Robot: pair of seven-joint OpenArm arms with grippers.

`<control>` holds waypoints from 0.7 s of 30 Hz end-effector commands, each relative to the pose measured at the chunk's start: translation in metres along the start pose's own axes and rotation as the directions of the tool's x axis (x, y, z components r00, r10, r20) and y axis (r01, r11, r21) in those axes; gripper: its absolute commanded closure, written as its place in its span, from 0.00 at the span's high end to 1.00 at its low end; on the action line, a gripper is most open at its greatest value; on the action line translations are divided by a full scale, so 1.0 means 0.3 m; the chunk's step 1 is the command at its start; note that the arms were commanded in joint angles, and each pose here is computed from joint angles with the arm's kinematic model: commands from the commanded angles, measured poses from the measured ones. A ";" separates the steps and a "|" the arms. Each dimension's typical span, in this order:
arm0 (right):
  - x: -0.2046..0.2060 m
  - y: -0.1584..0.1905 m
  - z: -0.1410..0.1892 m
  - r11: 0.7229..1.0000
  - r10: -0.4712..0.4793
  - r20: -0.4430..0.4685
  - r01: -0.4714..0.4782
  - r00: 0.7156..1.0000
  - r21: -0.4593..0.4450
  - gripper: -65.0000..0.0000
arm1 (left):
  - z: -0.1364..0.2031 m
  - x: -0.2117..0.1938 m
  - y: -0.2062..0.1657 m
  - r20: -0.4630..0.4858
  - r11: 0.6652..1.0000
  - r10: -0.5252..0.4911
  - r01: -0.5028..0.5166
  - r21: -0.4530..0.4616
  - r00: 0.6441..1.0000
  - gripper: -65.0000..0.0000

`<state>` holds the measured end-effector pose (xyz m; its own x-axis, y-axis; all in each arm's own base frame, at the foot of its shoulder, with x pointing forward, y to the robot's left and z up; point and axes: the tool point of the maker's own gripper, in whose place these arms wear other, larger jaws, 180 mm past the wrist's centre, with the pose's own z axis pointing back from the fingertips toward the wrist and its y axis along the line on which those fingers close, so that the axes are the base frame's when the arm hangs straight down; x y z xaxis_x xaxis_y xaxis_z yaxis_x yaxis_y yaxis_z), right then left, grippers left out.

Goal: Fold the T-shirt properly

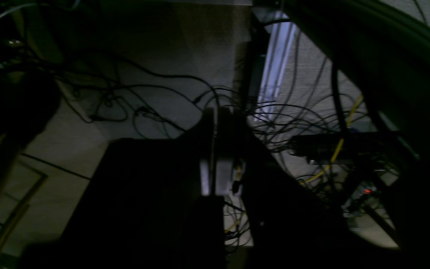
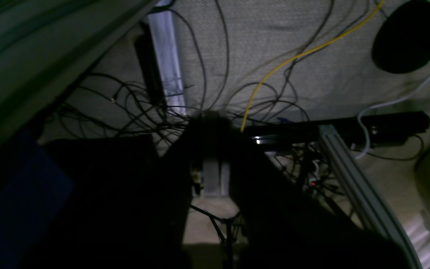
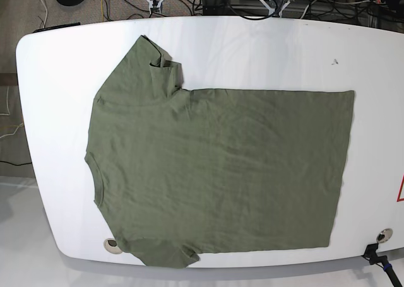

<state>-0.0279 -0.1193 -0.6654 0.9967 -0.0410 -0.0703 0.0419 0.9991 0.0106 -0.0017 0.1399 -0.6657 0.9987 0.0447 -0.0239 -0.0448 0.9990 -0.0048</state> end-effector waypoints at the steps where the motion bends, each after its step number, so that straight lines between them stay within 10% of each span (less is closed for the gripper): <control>1: 0.006 0.003 0.000 1.000 -0.006 0.012 0.006 1.000 0.010 0.00 | 0.001 0.027 0.002 0.023 1.000 0.006 -0.006 0.002 1.000 0.00; 21: 0.000 -0.015 0.000 1.000 -0.004 0.009 0.004 1.000 -0.001 0.00 | 0.001 0.020 0.007 0.024 1.000 -0.001 0.000 0.006 1.000 0.00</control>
<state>-0.0247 -0.1226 -0.6656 0.9973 -0.0462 -0.0570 0.0469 0.9988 0.0110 0.0030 0.1424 -0.6657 0.9989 0.0468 -0.0023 -0.0468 0.9989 -0.0001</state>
